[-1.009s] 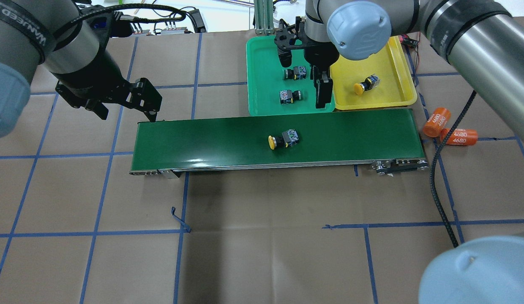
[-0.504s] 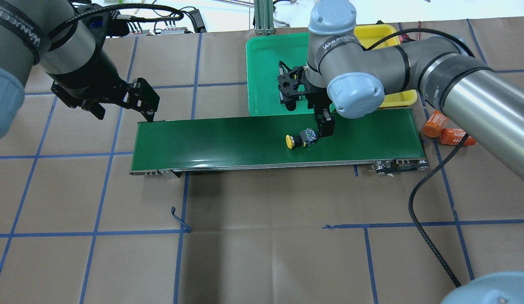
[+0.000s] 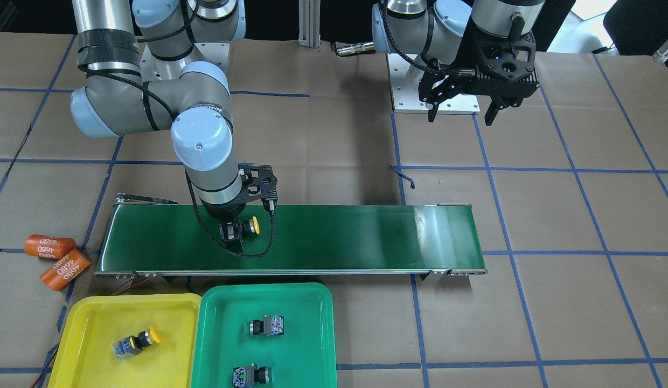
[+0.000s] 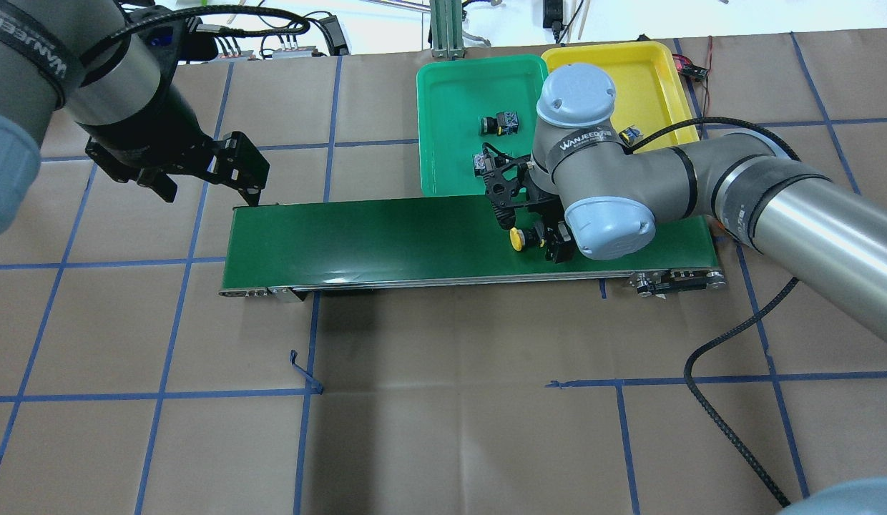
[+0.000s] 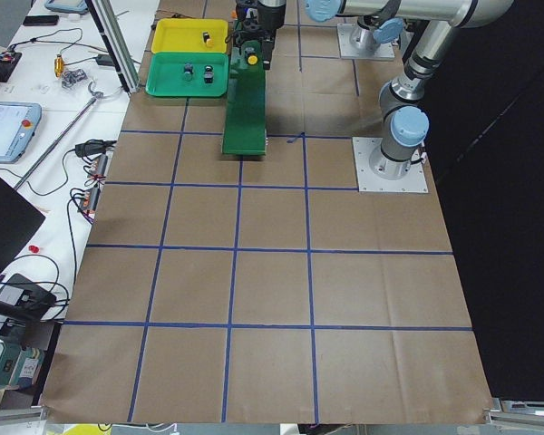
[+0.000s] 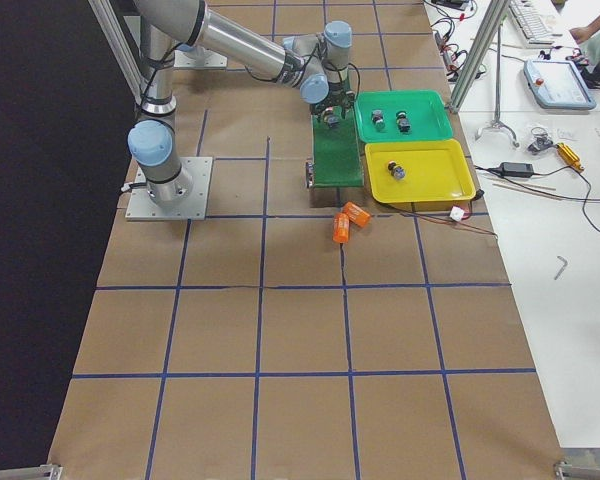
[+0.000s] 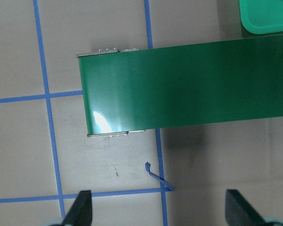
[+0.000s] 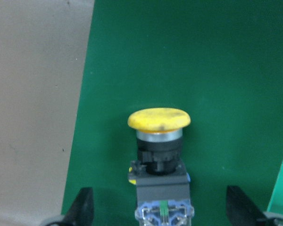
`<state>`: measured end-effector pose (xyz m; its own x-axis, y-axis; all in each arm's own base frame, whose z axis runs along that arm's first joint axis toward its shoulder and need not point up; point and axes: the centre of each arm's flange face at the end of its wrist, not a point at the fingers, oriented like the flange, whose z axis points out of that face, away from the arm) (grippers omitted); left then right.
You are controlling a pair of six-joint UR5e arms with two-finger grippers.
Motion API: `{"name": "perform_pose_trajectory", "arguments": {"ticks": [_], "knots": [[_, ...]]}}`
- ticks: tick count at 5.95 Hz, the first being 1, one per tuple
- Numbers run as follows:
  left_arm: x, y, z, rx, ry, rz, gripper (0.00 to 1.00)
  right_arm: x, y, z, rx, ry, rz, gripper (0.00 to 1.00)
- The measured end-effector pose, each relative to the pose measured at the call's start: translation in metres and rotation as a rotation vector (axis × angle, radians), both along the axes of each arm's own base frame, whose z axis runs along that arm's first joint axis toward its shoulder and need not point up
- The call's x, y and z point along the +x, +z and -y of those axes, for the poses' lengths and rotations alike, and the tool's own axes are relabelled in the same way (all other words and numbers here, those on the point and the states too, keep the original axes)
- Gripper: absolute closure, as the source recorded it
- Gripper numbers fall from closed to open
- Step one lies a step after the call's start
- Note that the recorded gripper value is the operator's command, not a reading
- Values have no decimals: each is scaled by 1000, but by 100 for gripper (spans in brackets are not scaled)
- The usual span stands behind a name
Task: Sort buttons by color to trays
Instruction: 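Grasp the yellow-cap button with the right gripper and lift it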
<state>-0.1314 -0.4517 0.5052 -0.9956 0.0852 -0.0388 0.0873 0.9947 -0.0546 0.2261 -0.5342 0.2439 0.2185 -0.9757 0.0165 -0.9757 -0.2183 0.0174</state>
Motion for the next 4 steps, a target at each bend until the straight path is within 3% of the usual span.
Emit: {"name": "perform_pose_trajectory", "arguments": {"ticks": [1,2,4], "knots": [[0,1,0,-2,1,0,1,-14,-1,5,0,-21,-7,87],[0,2,0,-3,1,1,1,-30,1,10,-4,-40,-16,91],[0,3,1,-5,1,-6,1,-56,23,26,-53,-59,-18,89]]}}
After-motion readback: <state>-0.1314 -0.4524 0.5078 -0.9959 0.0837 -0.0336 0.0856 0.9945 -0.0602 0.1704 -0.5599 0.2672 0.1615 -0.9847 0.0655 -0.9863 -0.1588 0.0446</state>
